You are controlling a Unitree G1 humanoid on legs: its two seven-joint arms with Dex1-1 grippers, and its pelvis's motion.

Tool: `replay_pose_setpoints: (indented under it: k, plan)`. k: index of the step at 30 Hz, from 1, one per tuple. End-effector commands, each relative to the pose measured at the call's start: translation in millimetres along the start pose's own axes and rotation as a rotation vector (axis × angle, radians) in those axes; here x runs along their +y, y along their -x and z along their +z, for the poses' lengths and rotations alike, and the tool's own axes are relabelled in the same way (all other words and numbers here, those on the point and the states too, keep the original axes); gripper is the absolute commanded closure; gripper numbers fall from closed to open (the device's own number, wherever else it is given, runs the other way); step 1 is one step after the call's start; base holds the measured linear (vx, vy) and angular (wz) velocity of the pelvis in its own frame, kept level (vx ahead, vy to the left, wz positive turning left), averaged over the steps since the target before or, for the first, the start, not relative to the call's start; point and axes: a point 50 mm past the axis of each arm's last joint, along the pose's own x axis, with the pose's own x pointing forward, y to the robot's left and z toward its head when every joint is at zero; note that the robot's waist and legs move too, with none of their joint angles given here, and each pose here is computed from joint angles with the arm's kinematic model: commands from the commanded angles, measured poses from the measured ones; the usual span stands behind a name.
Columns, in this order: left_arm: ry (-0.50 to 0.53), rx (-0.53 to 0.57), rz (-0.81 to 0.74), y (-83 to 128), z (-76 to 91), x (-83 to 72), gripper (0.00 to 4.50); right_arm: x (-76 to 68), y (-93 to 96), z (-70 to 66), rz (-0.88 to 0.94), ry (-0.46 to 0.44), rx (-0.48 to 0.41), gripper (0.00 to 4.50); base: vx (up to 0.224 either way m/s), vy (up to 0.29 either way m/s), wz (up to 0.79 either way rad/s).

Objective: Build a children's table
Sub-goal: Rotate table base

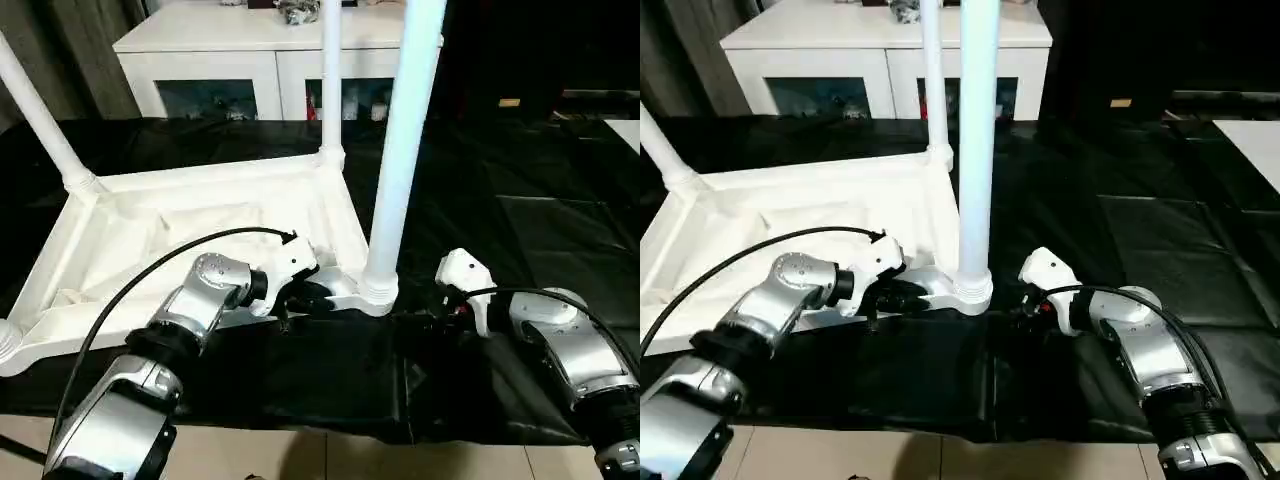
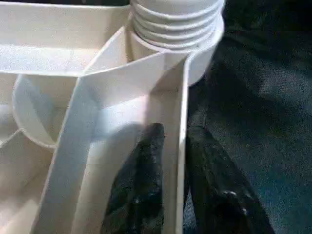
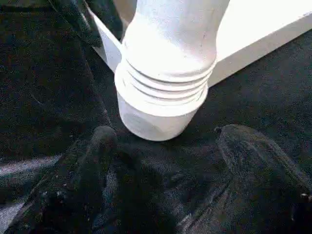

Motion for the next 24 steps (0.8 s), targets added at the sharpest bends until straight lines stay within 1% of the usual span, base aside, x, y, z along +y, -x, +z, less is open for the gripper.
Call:
replay_pose_setpoints:
  k: [1,2,4,6,8,9,10,11,12,13,15,18,20,21,22,23,24]
  plan:
    - [0.033,0.104,-0.024,-2,-22.1,-5.3,3.93,-1.0,1.3,4.1,-0.002,0.015,-0.013,0.69,0.000,0.000,0.00]
    - [0.022,0.126,-0.035,-3,-24.4,-5.9,3.93,-1.2,1.5,4.1,-0.003,0.015,-0.013,0.69,0.000,0.000,0.00]
    - [0.012,0.149,-0.047,-4,-27.0,-6.7,4.17,-1.4,1.5,4.3,-0.003,0.016,-0.013,0.69,0.000,0.000,0.00]
    - [0.008,0.162,-0.053,-4,-28.5,-7.4,4.17,-1.5,1.5,4.4,-0.003,0.017,-0.013,0.69,0.000,0.000,0.00]
    - [0.012,0.158,-0.054,-7,-28.1,-7.3,4.17,-1.7,1.6,4.7,-0.005,0.017,-0.015,0.69,0.000,0.000,0.00]
    - [0.016,0.153,-0.054,-7,-27.5,-7.1,4.35,-1.8,1.7,4.7,-0.005,0.017,-0.016,0.69,0.000,0.000,0.00]
    - [0.016,0.152,-0.054,-7,-27.3,-7.1,4.35,-1.8,1.7,4.7,-0.005,0.017,-0.016,0.69,0.000,0.000,0.00]
    - [0.030,0.117,-0.049,-8,-23.1,-6.1,4.46,-1.6,2.2,5.4,-0.008,0.014,-0.025,0.69,0.000,0.000,0.00]
    - [0.030,0.117,-0.049,-8,-23.1,-6.1,4.50,-1.6,2.2,5.4,-0.008,0.014,-0.025,0.69,0.000,0.000,0.00]
    - [0.036,0.100,-0.049,-8,-21.5,-5.8,4.50,-1.4,2.4,5.7,-0.009,0.013,-0.030,0.69,0.000,0.000,0.00]
    - [0.054,0.020,-0.037,-7,-16.7,-5.3,4.50,-0.1,3.3,7.4,-0.009,-0.003,-0.064,0.69,0.000,0.000,0.00]
    - [0.055,-0.028,-0.042,-6,-15.3,-7.0,4.50,0.8,4.3,9.2,-0.007,-0.016,-0.092,0.69,0.000,0.000,0.00]
    - [0.070,-0.112,-0.078,-3,-15.5,-16.8,4.50,4.2,7.5,13.0,0.022,-0.023,-0.135,0.69,0.000,0.000,0.00]
    - [0.070,-0.112,-0.078,-3,-15.5,-16.8,4.50,4.2,7.5,13.0,0.022,-0.023,-0.135,0.69,0.000,0.000,0.00]
    - [0.084,-0.150,-0.093,-3,-16.7,-24.6,4.50,5.7,9.3,13.9,0.035,-0.024,-0.147,0.69,0.000,0.000,0.00]
    - [0.087,-0.162,-0.096,-4,-17.3,-27.7,4.50,6.1,9.7,14.0,0.038,-0.025,-0.150,0.69,0.000,0.000,0.00]
    - [0.097,-0.183,-0.096,-5,-19.4,-35.0,4.50,6.6,10.2,14.1,0.040,-0.025,-0.153,0.69,0.000,0.000,0.00]
